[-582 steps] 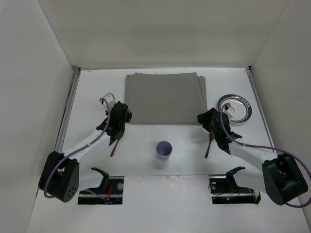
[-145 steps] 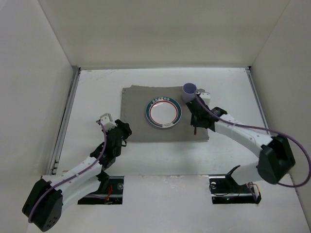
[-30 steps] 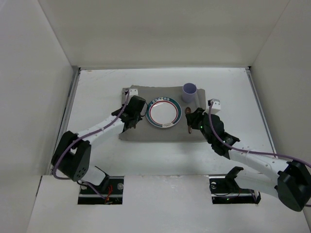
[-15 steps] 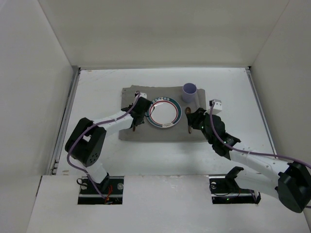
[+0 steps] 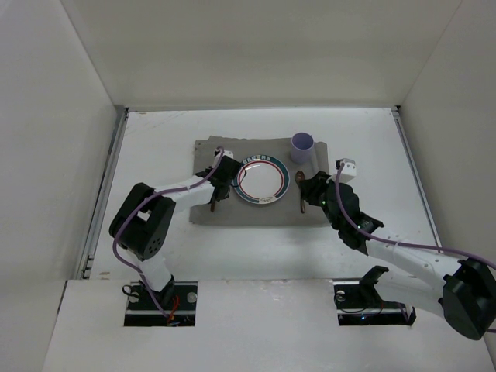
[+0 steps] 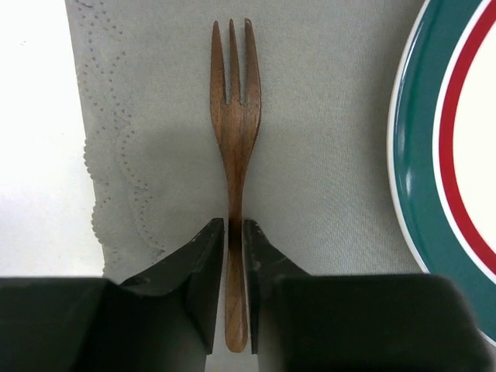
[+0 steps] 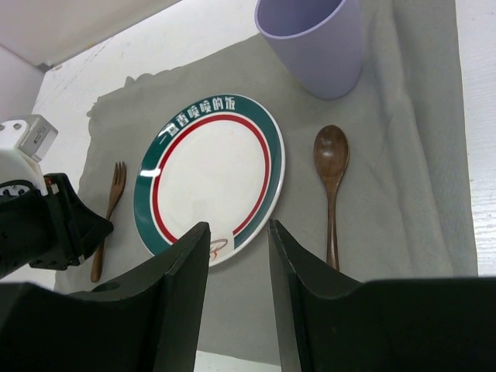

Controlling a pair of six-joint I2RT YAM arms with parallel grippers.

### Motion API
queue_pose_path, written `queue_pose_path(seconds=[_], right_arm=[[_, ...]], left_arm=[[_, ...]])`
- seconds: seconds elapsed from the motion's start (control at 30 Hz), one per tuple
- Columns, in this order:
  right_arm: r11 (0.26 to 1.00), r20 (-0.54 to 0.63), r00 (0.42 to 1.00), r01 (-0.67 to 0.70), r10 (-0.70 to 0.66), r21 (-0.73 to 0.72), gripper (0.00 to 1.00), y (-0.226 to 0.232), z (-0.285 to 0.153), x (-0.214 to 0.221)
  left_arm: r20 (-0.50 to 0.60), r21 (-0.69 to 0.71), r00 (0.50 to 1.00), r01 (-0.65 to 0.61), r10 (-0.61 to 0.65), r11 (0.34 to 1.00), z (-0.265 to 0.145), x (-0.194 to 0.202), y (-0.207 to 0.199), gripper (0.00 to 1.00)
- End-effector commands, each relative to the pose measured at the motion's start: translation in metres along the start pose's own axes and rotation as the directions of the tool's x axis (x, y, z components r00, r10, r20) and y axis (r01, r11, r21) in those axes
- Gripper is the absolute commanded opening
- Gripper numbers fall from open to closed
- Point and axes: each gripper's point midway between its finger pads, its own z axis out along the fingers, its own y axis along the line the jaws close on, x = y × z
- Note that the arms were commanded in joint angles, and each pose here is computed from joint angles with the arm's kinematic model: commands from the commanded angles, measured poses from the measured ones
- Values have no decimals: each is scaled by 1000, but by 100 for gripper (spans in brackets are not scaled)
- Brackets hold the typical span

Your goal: Set the dinner table for one person

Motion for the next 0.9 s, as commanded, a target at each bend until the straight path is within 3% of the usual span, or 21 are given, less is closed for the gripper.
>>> queue_pose_path(seconds=[0.0, 0.2, 0.33, 0.43, 0.63, 0.67, 0.7, 0.87], right_arm=[[999, 67, 997, -36, 37, -11, 43, 4, 1, -16], [999, 73, 997, -39, 40, -5, 44, 2, 1, -18], [999, 76, 997, -33, 33, -5, 44, 3, 0, -19], [999, 82, 996, -38, 38, -4, 44, 2, 0, -20], [999, 103, 994, -49, 48, 5, 47, -2, -3, -24], [999, 108, 993, -53, 53, 1, 49, -2, -5, -26], [998, 117, 992, -57, 57, 1, 52, -3, -7, -28], [991, 181, 982, -79, 59, 104, 64, -32, -12, -43]], left_arm=[[42, -10, 999, 4, -4, 1000, -7, -12, 6, 17], [69, -21, 998, 17, -15, 1000, -15, -15, 11, 35], [170, -28, 982, 83, -77, 996, -43, -33, 19, 49], [252, 7, 953, 172, -168, 985, -70, -49, 30, 59], [346, 100, 867, 346, -358, 933, -106, -55, 51, 67], [355, 106, 851, 376, -388, 921, -108, -52, 56, 77], [358, 114, 835, 405, -418, 907, -109, -48, 61, 100], [366, 100, 763, 537, -533, 837, -108, -24, 91, 100]])
